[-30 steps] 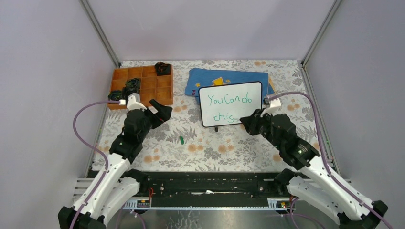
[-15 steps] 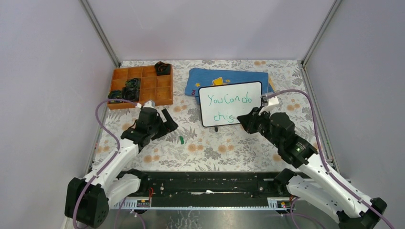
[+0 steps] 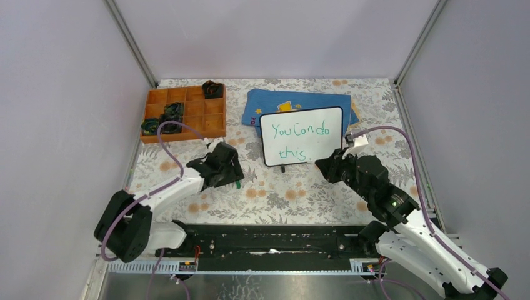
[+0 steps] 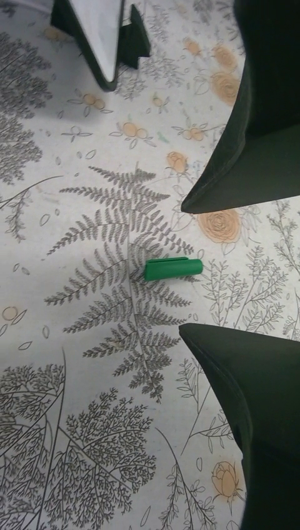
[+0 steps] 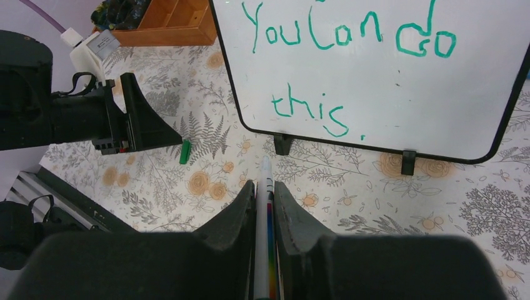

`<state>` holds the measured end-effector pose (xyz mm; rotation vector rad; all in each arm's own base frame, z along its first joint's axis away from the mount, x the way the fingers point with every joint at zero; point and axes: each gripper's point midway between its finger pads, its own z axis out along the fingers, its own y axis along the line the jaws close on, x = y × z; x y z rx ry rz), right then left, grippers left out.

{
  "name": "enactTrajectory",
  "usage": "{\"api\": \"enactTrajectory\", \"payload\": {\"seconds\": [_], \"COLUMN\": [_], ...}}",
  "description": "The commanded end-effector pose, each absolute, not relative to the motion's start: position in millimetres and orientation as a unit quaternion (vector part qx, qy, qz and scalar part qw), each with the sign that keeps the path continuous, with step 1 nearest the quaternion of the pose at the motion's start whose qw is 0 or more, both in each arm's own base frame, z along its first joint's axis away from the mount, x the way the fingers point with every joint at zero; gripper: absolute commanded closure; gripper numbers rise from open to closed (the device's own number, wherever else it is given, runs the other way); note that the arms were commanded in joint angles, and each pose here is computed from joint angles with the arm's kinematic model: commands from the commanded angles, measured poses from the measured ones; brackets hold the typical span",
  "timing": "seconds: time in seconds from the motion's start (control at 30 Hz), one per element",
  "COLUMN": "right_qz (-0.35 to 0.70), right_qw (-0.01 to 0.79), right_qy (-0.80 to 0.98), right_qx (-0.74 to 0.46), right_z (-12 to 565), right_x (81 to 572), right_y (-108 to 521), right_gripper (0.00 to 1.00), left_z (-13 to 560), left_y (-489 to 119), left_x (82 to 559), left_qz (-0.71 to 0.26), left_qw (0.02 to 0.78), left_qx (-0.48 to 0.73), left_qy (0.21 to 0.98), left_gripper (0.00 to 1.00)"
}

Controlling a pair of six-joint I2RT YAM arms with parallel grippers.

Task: Write a sentence on the whiteboard
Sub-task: Close the whiteboard marker at the center of the board.

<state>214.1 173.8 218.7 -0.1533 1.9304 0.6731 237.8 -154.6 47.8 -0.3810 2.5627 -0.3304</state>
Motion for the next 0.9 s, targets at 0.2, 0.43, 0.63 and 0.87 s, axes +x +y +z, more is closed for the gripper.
{"api": "enactTrajectory", "payload": {"seconds": [0.2, 0.43, 0.63, 0.87], "right_qz": [0.261, 0.26, 0.26, 0.26], "right_qw": [0.545, 0.551, 0.555, 0.558], "right_qy": [0.795, 0.791, 0.788, 0.786], "right_qx": [-0.057, -0.056, -0.053, -0.049], "right_z": [223.9, 226.3, 226.8, 226.8], "right_x": [213.5, 212.7, 210.7, 210.3], "right_y": [158.8, 156.3, 153.1, 151.3], "right_gripper": [1.0, 1.0, 1.0, 1.0], "left_z": [39.4, 28.3, 22.0, 14.5], "left_y": [-156.9, -165.0, -162.1, -160.9], "left_x": [249.0, 247.0, 249.2, 246.4], "left_qz": [-0.043, -0.027, -0.004, 0.007], "left_qw": [0.244, 0.22, 0.213, 0.201], "left_qx": [-0.178, -0.187, -0.182, -0.173], "left_qy": [0.952, 0.957, 0.96, 0.964], "left_gripper": [0.38, 0.45, 0.48, 0.5]}}
